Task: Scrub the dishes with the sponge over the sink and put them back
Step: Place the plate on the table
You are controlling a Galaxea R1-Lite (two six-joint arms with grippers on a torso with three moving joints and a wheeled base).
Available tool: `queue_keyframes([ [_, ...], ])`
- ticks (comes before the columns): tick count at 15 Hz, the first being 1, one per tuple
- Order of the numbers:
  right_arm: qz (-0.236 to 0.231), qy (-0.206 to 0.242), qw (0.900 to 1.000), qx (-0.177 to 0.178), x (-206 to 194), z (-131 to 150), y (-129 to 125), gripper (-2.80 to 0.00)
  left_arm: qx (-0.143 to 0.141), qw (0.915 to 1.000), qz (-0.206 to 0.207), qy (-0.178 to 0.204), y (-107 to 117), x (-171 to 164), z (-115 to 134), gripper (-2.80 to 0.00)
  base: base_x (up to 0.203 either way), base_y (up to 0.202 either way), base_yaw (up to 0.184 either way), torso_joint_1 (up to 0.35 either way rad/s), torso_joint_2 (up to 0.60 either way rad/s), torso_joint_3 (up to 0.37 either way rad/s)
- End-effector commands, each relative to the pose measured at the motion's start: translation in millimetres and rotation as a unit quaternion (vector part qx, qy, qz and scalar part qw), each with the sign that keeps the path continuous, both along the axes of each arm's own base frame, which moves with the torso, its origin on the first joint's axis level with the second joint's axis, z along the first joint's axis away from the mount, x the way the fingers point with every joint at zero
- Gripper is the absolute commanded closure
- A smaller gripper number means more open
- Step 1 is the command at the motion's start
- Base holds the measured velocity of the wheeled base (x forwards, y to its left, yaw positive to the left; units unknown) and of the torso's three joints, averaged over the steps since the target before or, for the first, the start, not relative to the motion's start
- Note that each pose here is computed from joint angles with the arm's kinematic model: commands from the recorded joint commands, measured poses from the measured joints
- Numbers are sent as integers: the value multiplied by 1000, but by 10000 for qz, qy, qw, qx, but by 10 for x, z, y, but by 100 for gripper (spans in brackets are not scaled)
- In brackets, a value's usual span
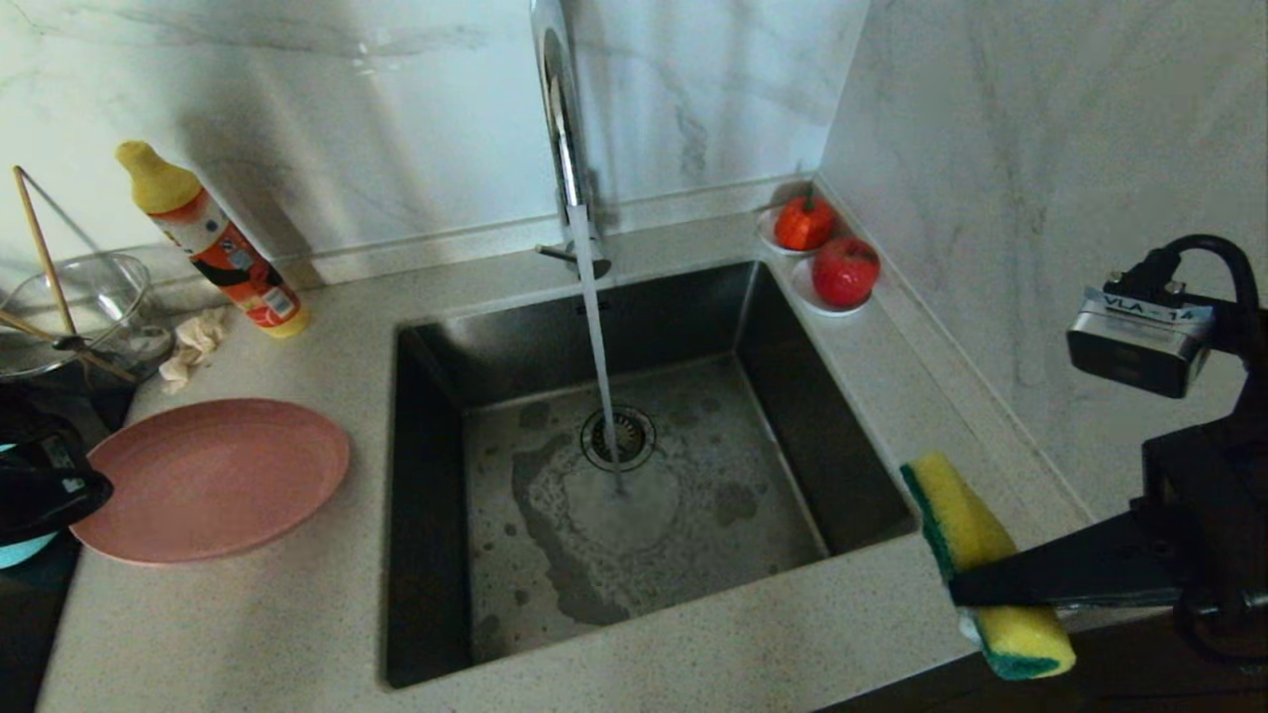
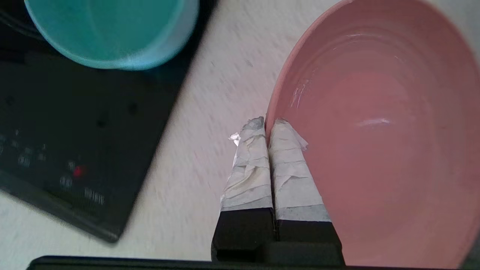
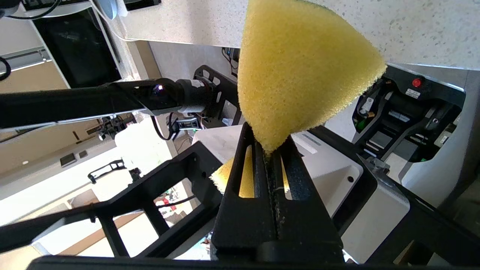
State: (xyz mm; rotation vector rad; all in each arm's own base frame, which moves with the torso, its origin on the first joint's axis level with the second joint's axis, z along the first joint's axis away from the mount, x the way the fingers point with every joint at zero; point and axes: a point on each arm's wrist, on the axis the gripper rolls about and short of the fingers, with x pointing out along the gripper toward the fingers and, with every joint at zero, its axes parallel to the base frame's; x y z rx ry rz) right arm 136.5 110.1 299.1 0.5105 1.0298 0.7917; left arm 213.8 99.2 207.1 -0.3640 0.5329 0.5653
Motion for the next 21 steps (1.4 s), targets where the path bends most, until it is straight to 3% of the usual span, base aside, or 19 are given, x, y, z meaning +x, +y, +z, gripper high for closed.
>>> queue_keyframes([
  [1,-1,95,9999,-41,34,-29,24,0,-142,9997,61,171,125,92,-127,0,0,0,0,0,0,0],
  [3,11,117,9999,-45,43,-36,32,0,-272,9994,-131,184,125,103,-163,0,0,0,0,0,0,0],
  [5,11,125,9999,-51,55,-37,40,0,-270,9985,-231,427,160,174,-275,0,0,0,0,0,0,0],
  [10,20,117,9999,-36,67,-25,49,0,-30,9981,206,584,414,348,-500,0,0,0,0,0,0,0],
  [16,66,132,9999,10,59,-17,47,0,-21,9976,258,642,461,332,-528,0,0,0,0,0,0,0],
  [17,66,133,9999,10,56,-18,44,0,-25,9976,253,638,459,328,-526,-280,0,0,0,0,0,0],
  [21,62,123,9999,23,45,-11,37,0,59,9992,206,348,408,249,-360,-280,0,0,0,0,0,0],
])
